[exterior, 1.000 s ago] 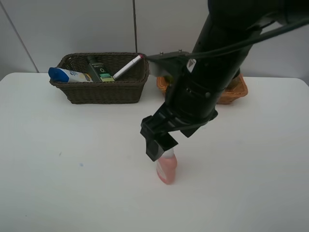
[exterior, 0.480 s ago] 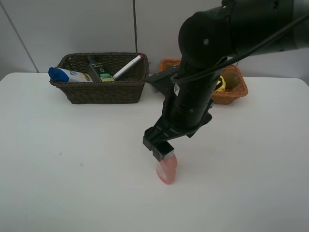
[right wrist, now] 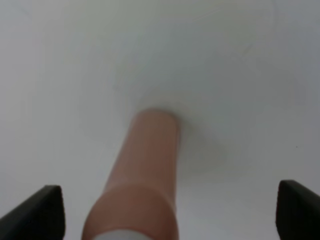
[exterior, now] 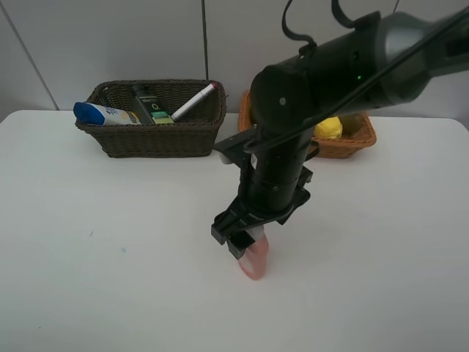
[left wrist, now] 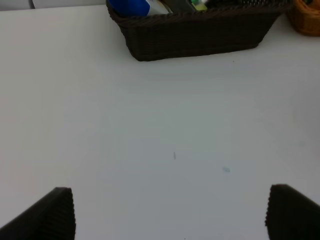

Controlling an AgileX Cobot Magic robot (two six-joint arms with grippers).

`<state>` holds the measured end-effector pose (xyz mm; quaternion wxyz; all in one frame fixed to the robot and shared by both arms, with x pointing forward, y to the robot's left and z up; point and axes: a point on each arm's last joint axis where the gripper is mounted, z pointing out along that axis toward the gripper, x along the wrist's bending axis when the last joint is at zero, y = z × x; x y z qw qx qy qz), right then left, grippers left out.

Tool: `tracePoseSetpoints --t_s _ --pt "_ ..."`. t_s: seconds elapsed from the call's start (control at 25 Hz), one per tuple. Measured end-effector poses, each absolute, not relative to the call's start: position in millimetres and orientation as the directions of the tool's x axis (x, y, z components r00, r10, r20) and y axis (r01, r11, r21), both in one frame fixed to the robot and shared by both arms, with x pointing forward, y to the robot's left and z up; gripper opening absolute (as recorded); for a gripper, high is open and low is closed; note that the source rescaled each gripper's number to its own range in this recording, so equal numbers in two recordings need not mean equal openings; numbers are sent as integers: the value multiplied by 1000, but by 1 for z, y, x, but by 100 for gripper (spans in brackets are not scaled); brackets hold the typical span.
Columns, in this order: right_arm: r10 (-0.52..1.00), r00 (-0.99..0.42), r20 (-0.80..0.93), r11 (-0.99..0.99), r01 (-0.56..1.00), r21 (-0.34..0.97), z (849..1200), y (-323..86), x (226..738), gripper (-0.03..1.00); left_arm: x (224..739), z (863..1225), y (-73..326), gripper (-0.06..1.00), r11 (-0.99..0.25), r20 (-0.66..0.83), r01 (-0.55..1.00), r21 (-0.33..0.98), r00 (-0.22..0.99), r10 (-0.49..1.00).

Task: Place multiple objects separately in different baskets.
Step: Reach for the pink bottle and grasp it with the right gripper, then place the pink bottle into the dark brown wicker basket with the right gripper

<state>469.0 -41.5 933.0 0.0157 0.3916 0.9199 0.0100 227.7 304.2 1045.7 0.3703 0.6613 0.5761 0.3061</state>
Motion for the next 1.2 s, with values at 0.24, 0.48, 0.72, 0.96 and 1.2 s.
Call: tracePoseSetpoints --t_s 0.24,0.48,0.72,0.96,1.2 --pt "723 -691 -19 691 723 -10 915 -39 470 97 228 1046 304 100 -62 -22 535 842 149 989" --pt "724 -689 -15 690 724 10 915 -38 471 40 228 1046 304 100 -62 -22 535 842 149 989" --pt "724 -689 -16 689 724 -10 917 -39 470 24 228 1046 304 100 -62 -22 535 842 149 989" --pt "720 -693 -27 692 715 94 977 -31 480 24 228 1046 304 100 -62 -22 535 842 149 989" --pt "707 -701 -96 642 578 503 1071 -4 514 24 228 1046 304 100 -62 -22 535 842 149 989"
